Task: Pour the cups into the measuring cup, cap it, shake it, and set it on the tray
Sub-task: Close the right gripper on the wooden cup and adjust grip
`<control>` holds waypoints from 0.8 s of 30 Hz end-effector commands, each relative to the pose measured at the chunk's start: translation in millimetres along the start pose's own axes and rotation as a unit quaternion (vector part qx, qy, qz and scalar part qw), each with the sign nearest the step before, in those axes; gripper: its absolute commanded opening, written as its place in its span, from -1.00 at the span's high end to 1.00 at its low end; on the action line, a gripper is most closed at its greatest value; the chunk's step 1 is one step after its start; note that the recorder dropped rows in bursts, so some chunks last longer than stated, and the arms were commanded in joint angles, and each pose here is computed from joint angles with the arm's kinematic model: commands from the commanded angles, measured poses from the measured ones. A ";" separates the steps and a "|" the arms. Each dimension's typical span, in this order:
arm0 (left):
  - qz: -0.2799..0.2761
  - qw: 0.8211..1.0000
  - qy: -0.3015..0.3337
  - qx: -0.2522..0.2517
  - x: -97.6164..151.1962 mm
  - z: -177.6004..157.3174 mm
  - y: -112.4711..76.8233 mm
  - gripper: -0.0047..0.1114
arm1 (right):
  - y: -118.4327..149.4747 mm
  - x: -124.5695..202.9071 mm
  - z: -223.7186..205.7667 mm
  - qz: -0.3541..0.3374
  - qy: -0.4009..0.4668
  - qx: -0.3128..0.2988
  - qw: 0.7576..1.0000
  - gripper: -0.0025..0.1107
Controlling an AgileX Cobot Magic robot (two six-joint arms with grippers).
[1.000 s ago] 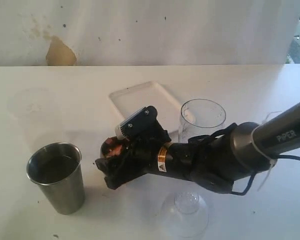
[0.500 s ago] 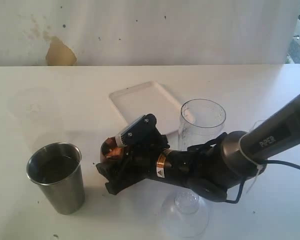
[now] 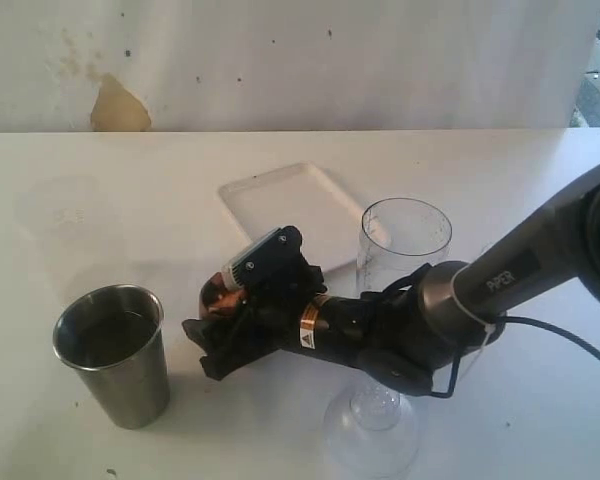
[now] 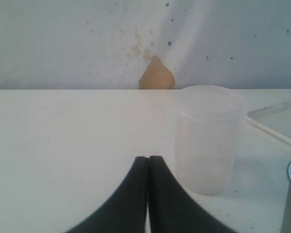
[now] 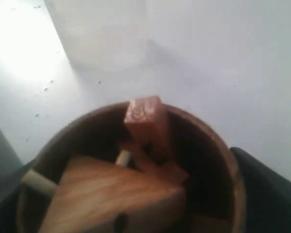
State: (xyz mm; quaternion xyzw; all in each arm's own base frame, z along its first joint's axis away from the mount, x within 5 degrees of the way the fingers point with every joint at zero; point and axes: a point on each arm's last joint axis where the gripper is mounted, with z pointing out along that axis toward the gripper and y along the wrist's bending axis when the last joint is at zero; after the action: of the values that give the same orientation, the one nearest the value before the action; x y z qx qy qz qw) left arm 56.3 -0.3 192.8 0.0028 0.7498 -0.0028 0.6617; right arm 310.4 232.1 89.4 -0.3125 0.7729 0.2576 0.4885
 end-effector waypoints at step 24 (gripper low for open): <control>-0.004 1.000 -0.012 0.002 -3.3 -0.7 -0.2 0.91 | 0.2 -22.5 -6.3 -0.020 -0.003 0.008 1.000 -0.45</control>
State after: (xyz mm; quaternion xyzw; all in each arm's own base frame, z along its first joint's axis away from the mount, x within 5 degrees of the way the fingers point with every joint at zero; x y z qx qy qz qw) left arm 56.3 -0.3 192.8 0.0028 0.7498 -0.0028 0.6617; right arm 315.2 235.1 104.0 -0.3151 0.7630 0.2568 0.5025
